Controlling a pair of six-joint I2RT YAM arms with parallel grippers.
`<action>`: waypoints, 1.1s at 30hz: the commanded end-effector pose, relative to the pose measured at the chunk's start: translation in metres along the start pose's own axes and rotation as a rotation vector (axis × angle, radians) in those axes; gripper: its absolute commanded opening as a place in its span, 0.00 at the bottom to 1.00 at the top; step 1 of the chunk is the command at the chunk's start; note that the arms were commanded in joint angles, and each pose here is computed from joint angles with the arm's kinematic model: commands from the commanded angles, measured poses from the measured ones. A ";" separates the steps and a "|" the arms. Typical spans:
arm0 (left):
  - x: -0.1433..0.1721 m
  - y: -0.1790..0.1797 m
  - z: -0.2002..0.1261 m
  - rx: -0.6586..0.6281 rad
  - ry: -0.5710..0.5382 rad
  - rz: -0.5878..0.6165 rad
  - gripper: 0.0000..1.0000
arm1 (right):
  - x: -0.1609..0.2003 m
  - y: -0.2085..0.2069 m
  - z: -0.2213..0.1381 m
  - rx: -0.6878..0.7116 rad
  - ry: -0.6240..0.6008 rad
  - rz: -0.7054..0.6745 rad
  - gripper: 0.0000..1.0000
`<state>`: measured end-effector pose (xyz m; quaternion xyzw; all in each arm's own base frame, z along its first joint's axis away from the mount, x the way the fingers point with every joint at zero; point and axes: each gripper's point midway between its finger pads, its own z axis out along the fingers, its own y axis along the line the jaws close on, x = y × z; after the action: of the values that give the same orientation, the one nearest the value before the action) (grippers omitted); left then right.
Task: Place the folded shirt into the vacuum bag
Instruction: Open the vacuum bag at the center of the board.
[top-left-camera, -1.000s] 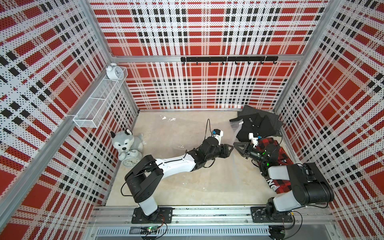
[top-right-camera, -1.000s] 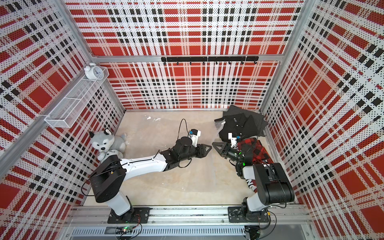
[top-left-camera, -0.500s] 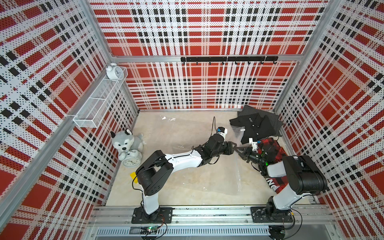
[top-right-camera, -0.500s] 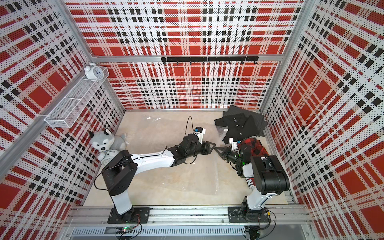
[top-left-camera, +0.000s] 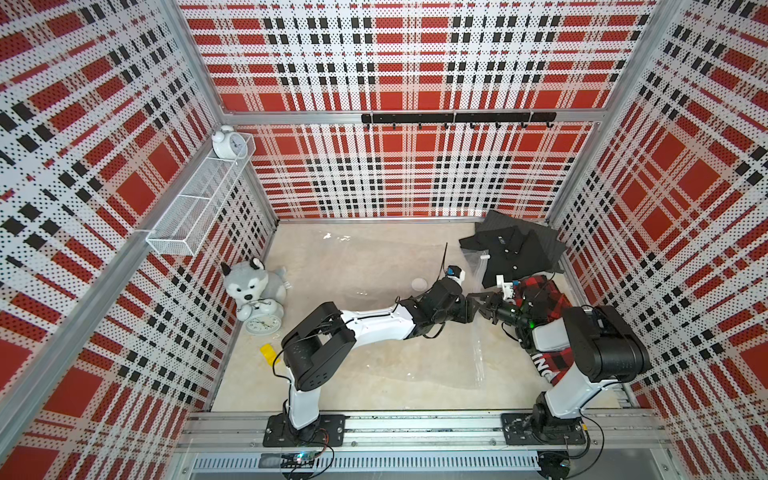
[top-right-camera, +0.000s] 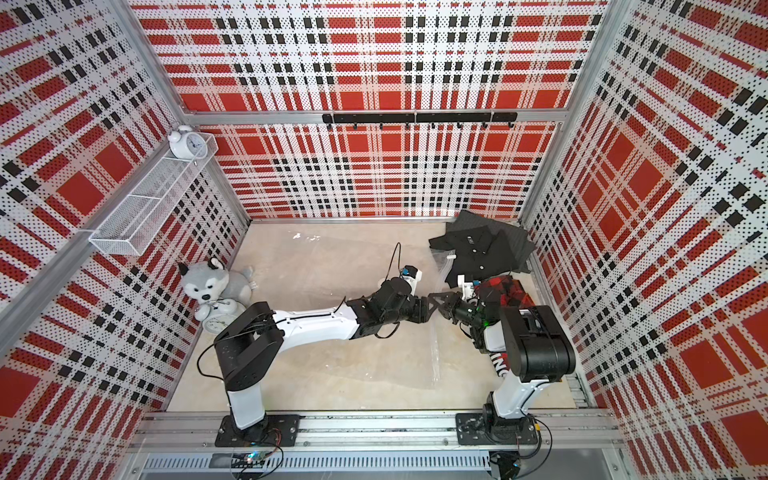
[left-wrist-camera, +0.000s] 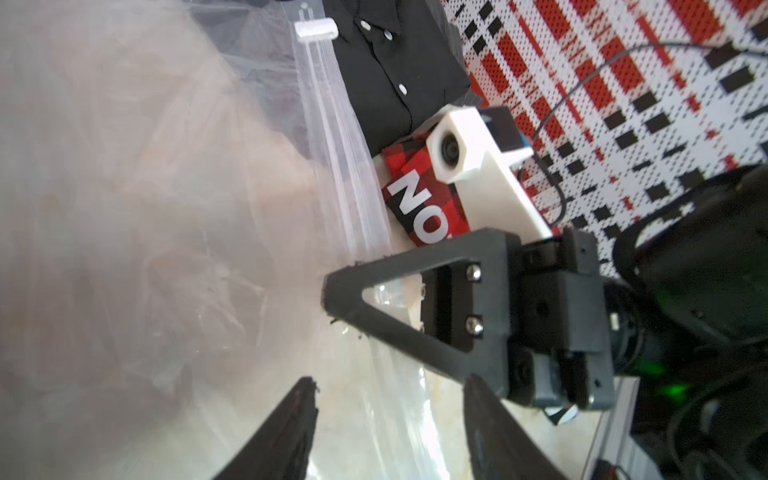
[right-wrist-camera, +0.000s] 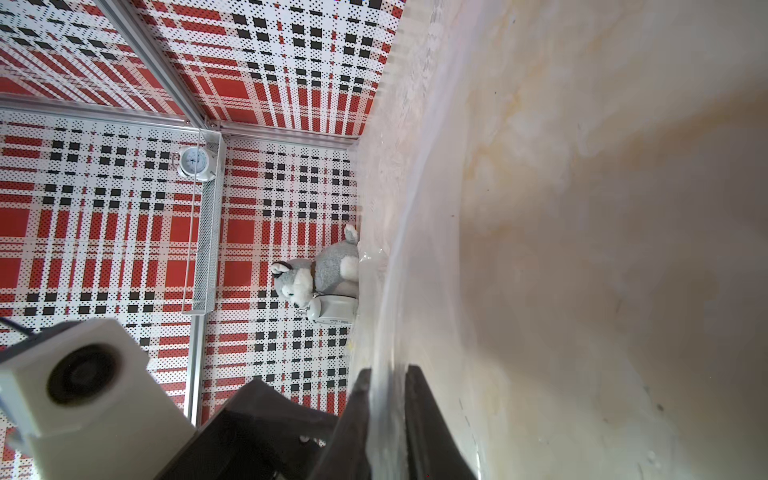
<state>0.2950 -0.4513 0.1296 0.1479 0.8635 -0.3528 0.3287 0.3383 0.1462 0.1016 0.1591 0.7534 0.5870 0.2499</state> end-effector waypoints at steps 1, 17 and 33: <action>0.008 -0.003 0.003 -0.050 0.026 0.045 0.72 | -0.005 0.014 -0.002 -0.014 -0.003 -0.054 0.19; 0.019 -0.002 0.019 -0.091 0.072 0.072 0.41 | -0.003 0.023 -0.008 0.089 -0.004 -0.132 0.21; 0.015 0.018 -0.035 0.088 0.015 -0.055 0.00 | 0.001 0.026 -0.032 0.248 -0.033 -0.296 0.40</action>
<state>0.2776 -0.4106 0.1048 0.1398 0.8745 -0.3604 0.2929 0.3207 0.1307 0.1359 0.0977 0.8178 0.4696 0.3182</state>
